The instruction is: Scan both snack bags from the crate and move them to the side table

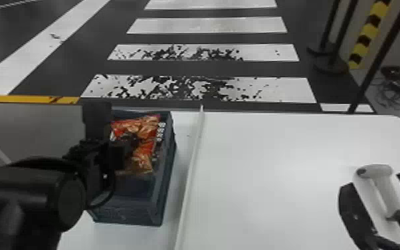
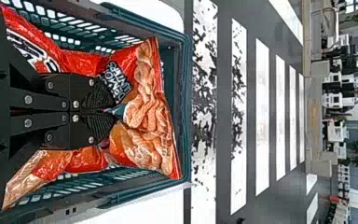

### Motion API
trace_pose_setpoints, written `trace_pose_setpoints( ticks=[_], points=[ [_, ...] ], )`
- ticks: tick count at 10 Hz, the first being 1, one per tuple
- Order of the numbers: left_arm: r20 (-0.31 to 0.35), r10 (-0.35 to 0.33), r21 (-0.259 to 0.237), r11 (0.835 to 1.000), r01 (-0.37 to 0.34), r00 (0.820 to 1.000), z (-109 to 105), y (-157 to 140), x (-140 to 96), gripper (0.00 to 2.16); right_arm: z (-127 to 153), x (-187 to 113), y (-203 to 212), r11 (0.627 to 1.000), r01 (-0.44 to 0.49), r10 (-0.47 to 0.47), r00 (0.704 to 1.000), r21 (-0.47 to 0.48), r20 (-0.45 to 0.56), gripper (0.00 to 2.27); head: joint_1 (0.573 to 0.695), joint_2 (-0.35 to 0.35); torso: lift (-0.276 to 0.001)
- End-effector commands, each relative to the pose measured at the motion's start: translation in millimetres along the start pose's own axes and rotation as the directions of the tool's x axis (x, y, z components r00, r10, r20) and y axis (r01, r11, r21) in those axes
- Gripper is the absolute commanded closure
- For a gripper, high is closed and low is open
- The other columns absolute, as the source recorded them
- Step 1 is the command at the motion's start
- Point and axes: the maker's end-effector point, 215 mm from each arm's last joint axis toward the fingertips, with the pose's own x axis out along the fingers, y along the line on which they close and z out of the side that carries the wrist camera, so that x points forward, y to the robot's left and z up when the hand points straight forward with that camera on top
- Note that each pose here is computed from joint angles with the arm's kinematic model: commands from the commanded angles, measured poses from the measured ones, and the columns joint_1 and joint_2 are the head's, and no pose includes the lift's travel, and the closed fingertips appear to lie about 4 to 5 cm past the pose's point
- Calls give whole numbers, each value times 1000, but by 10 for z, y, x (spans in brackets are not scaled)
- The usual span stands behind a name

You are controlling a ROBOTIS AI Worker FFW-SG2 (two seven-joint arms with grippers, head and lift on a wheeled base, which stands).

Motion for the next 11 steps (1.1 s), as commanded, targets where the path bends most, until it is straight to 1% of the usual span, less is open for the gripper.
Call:
trace_pose_setpoints(
  ticks=[1, 2, 5, 7, 8, 9, 10, 11],
  points=[
    [36, -7, -2, 1000, 7, 999, 119, -39, -125, 1733, -2, -6, -12, 1000, 2, -2, 1000, -1, -3, 107, 695, 85, -95],
    [53, -3, 1, 1000, 3, 999, 165, -53, -205, 1733, 0, -6, -18, 1000, 3, -3, 1000, -3, -3, 107, 695, 82, -95],
    [130, 3, 13, 1000, -5, 991, 423, -100, -475, 1733, 41, -4, -33, 1000, 6, -6, 1000, -4, 4, 107, 695, 71, -95],
    [172, -16, 22, 1000, 12, 985, 555, -174, -699, 1733, 58, -10, -109, 1000, 17, -17, 1000, -10, 1, 107, 695, 63, -95],
    [199, -39, 32, 999, 33, 979, 652, -247, -867, 1733, 55, -13, -143, 1000, 22, -22, 1000, -14, -3, 107, 695, 54, -95],
    [236, -80, 37, 997, 73, 969, 776, -385, -1061, 1733, 60, -15, -173, 999, 26, -26, 1000, -20, -4, 107, 695, 39, -95],
    [255, -128, 53, 992, 118, 958, 852, -553, -1238, 1733, 58, -7, -218, 999, 35, -35, 999, -22, -11, 107, 695, 29, -95],
    [284, -179, 74, 984, 164, 942, 945, -755, -1410, 1733, 73, 1, -261, 999, 43, -43, 999, -25, -9, 107, 695, 2, -95]
  ],
)
